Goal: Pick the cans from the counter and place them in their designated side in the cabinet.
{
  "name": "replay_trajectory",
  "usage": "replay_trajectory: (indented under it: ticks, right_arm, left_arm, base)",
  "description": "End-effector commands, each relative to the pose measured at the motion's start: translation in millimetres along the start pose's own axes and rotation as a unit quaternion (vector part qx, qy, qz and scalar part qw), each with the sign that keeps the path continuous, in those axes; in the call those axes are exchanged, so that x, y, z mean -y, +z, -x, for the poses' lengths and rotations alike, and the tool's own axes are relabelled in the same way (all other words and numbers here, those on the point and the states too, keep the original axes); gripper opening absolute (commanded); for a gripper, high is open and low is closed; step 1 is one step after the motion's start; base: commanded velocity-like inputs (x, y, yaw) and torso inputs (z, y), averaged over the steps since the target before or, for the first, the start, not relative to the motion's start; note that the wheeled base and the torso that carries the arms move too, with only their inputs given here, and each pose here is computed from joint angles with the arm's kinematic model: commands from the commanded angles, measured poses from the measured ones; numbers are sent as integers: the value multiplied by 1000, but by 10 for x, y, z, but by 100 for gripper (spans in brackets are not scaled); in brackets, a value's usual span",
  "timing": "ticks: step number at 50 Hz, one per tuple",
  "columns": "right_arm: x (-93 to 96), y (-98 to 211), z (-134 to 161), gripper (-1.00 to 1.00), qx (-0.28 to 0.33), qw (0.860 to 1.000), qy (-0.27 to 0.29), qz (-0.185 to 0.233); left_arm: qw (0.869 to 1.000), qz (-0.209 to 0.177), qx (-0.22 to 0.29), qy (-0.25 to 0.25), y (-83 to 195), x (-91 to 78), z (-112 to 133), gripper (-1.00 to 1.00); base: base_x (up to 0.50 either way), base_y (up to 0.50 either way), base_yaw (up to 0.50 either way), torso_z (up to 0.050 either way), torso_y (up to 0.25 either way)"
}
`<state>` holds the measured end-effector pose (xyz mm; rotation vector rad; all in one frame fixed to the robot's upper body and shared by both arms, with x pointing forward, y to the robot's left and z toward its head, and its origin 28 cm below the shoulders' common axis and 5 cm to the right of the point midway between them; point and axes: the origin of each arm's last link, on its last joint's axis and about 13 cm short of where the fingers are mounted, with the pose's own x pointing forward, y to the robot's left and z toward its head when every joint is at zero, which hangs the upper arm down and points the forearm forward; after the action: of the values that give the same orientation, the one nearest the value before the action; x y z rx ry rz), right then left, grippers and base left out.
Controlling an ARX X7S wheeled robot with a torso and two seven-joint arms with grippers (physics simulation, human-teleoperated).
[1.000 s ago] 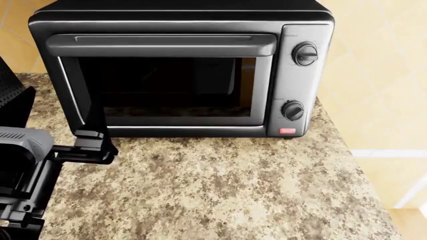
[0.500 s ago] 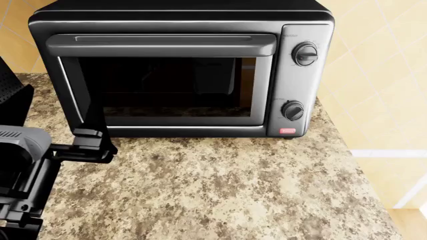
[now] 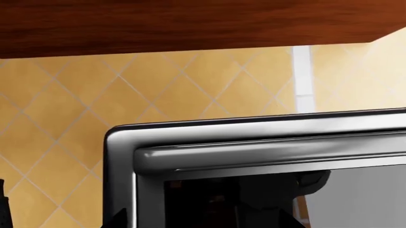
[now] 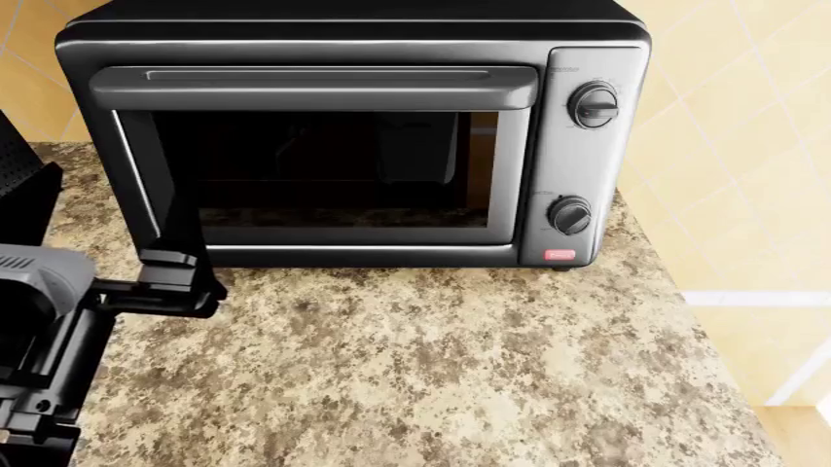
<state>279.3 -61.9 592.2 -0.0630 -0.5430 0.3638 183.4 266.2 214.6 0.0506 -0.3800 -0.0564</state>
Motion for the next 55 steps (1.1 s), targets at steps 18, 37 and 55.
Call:
replay_trajectory:
  ticks: [18, 37, 55]
  right_arm:
    - [-237, 330, 100, 100, 104, 976, 179, 69]
    - [-314, 428, 177, 100, 123, 922, 362, 62]
    - [-299, 285, 316, 100, 74, 884, 461, 25]
  left_arm:
    - [1000, 2, 7, 10, 32, -44, 12, 100]
    - [1000, -2, 4, 14, 35, -57, 22, 100]
    - [1000, -1, 4, 11, 25, -40, 8, 100]
  base:
    - [0, 0, 0, 0, 0]
    - [0, 0, 0, 0, 0]
    - [0, 0, 0, 0, 0]
